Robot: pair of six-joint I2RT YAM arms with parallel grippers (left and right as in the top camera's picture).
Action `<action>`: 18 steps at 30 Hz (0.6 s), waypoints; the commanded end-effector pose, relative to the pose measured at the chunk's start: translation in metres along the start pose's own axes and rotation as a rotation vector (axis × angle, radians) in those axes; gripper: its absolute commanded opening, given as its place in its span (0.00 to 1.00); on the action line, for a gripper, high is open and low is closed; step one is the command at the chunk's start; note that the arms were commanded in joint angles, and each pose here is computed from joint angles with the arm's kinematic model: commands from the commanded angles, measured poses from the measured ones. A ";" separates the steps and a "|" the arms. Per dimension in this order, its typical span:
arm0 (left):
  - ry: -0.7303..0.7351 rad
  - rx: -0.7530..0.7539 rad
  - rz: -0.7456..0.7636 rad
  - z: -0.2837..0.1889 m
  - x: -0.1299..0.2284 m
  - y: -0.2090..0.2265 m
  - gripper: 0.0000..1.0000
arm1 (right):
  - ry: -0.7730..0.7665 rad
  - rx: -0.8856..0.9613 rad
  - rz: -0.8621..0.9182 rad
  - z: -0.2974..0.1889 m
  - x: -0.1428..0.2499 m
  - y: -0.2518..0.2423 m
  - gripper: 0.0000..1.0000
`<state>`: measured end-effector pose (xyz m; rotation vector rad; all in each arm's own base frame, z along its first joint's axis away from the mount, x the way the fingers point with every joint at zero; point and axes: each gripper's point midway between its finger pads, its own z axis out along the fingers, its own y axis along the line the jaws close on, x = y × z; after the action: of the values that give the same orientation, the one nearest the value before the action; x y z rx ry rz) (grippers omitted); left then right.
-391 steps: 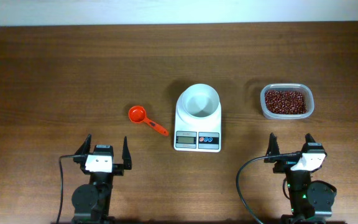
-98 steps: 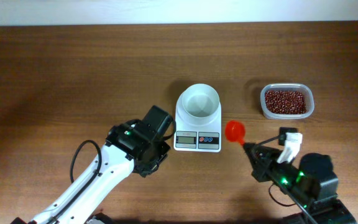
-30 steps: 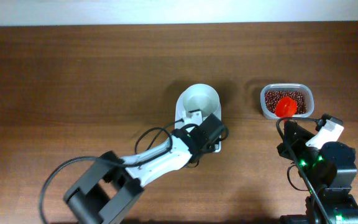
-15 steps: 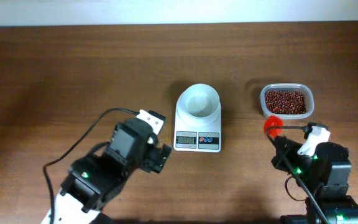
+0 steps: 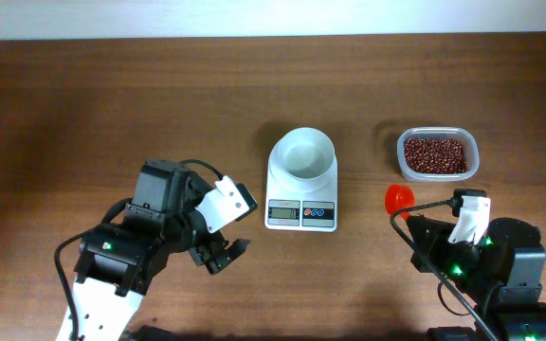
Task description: Scoop and weigh 50g on scale
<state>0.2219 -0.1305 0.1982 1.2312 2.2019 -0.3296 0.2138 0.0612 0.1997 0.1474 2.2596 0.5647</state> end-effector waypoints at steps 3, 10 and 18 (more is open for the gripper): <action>-0.013 -0.016 0.026 -0.001 -0.004 0.005 0.99 | -0.019 -0.011 -0.021 -0.005 -0.006 0.004 0.04; 0.008 0.056 -0.001 0.019 -0.007 0.007 0.99 | -0.018 -0.011 -0.021 -0.005 -0.006 0.004 0.04; 0.005 0.053 0.002 0.018 -0.008 0.007 0.99 | -0.022 -0.012 -0.022 -0.005 -0.007 0.004 0.04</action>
<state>0.2356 -0.1375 0.1794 1.2588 2.2491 -0.3706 0.2138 0.0612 0.1998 0.1441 2.2591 0.5637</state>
